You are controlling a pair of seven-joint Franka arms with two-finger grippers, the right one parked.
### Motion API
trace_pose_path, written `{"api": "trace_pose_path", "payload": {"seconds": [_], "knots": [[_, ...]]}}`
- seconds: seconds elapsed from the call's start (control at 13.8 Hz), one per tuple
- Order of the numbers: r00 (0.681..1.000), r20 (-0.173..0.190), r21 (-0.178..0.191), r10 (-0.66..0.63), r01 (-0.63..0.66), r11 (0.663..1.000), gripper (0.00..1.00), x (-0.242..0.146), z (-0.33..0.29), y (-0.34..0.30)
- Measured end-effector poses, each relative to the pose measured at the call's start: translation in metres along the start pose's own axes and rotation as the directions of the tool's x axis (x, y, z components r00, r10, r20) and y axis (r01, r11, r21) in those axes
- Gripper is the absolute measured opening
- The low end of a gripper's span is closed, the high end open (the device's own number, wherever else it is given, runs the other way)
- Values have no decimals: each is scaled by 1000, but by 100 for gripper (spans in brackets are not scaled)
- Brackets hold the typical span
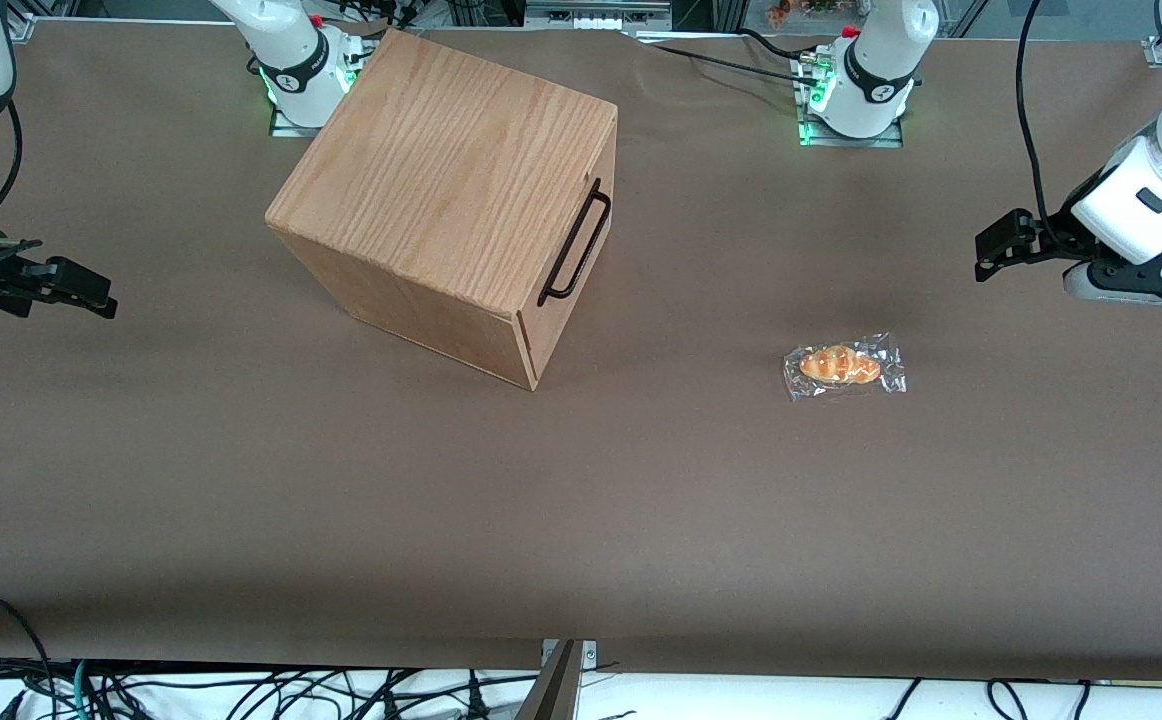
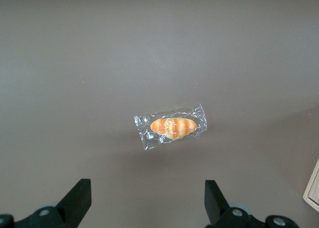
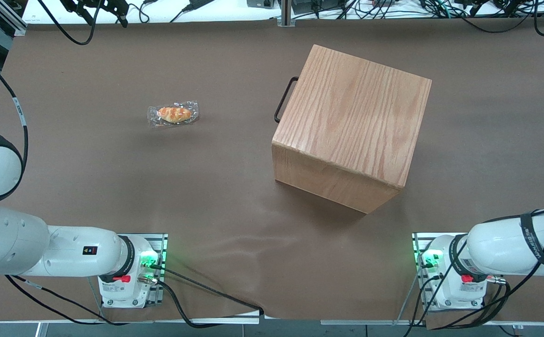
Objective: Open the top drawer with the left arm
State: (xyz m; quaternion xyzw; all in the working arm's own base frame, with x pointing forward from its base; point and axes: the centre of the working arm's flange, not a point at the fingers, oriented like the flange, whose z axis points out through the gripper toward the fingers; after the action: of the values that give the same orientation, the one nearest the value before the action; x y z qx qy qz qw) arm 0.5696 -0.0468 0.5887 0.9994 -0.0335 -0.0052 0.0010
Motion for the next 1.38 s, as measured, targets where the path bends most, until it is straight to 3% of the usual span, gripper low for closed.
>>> {"api": "trace_pose_path", "payload": {"seconds": [1.01, 1.38], "knots": [[1000, 4, 0, 1, -1, 1000, 100, 0, 0, 0], [999, 33, 0, 2, -2, 1000, 100, -4, 0, 1]]}}
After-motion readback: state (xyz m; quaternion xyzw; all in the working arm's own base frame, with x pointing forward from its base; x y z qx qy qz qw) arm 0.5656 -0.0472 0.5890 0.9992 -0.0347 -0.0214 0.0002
